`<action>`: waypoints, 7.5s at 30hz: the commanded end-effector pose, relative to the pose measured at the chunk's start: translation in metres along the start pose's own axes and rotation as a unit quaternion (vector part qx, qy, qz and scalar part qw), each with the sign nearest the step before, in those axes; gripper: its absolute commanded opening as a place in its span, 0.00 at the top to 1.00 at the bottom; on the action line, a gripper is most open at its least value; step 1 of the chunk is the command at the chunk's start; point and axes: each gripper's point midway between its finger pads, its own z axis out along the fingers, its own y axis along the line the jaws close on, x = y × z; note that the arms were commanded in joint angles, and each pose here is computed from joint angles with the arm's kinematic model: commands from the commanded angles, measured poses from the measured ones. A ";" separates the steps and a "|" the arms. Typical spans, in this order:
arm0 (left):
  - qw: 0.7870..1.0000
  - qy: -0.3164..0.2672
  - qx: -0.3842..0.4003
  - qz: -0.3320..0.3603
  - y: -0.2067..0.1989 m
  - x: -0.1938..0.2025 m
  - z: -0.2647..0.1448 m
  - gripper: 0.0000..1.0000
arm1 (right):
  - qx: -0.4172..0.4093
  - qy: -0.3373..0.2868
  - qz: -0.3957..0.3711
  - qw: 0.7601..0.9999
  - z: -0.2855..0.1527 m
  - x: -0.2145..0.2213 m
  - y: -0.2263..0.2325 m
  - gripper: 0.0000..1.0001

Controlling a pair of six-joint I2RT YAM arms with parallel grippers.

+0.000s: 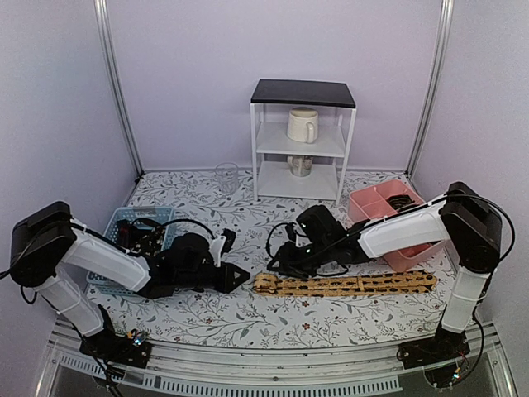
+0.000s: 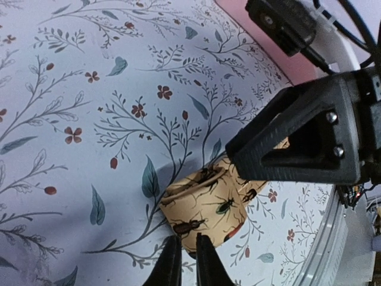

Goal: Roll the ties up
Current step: Roll the tie at the center of the board.

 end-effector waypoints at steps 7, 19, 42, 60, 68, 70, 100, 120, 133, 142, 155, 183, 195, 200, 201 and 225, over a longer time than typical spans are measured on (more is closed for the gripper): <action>0.998 0.017 0.060 -0.002 -0.030 -0.017 0.017 1.00 | 0.016 0.019 0.005 1.000 0.006 0.016 -0.010 0.66; 0.997 0.061 0.041 -0.030 -0.003 0.025 0.035 1.00 | 0.055 0.032 -0.015 0.998 0.024 0.027 -0.038 0.74; 0.997 0.058 0.018 -0.052 0.012 0.035 0.038 1.00 | 0.068 0.003 -0.034 0.997 -0.004 0.020 -0.018 0.68; 0.996 0.034 0.001 -0.080 0.014 0.017 0.023 0.99 | 0.088 0.029 -0.034 0.995 0.013 0.036 -0.041 0.84; 0.991 0.063 -0.088 -0.083 0.053 0.036 0.011 1.00 | 0.093 0.030 -0.033 0.995 0.015 0.038 -0.048 0.85; 0.990 0.074 -0.090 -0.083 0.056 0.042 0.013 1.00 | 0.095 0.028 -0.033 0.995 0.015 0.038 -0.049 0.85; 0.989 0.072 0.074 -0.108 -0.012 0.018 0.035 1.00 | 0.062 -0.009 -0.060 0.996 0.001 0.028 -0.037 0.86; 0.991 0.085 0.062 -0.081 -0.033 0.018 0.050 1.00 | 0.039 -0.036 -0.059 0.997 -0.015 0.022 -0.040 0.87; 0.992 0.097 0.047 -0.068 -0.043 0.020 0.056 1.00 | 0.029 -0.046 -0.061 0.997 -0.023 0.022 -0.040 0.90; 0.992 0.101 0.051 -0.059 -0.053 0.017 0.062 1.00 | 0.075 -0.072 -0.041 0.994 -0.041 0.017 -0.062 0.88; 0.991 0.113 0.048 -0.051 -0.060 0.020 0.074 1.00 | 0.058 -0.118 -0.028 0.991 -0.076 0.010 -0.053 0.70; 0.992 0.115 0.033 -0.043 -0.056 0.019 0.084 1.00 | 0.047 -0.068 -0.019 0.996 -0.040 0.017 -0.057 0.77; 0.995 0.071 -0.024 -0.062 -0.021 0.004 0.047 0.97 | 0.000 -0.029 0.013 0.999 -0.025 0.031 -0.055 0.79; 0.994 0.070 -0.027 -0.075 -0.006 0.014 0.038 0.98 | -0.029 -0.014 0.036 0.999 -0.014 0.034 -0.048 0.79; 0.994 0.071 -0.027 -0.077 -0.004 0.016 0.037 0.97 | -0.034 -0.012 0.039 0.999 -0.012 0.034 -0.046 0.79; 0.994 0.083 0.011 -0.076 0.001 0.028 0.055 1.00 | -0.033 -0.036 0.022 0.999 -0.030 0.015 -0.023 0.71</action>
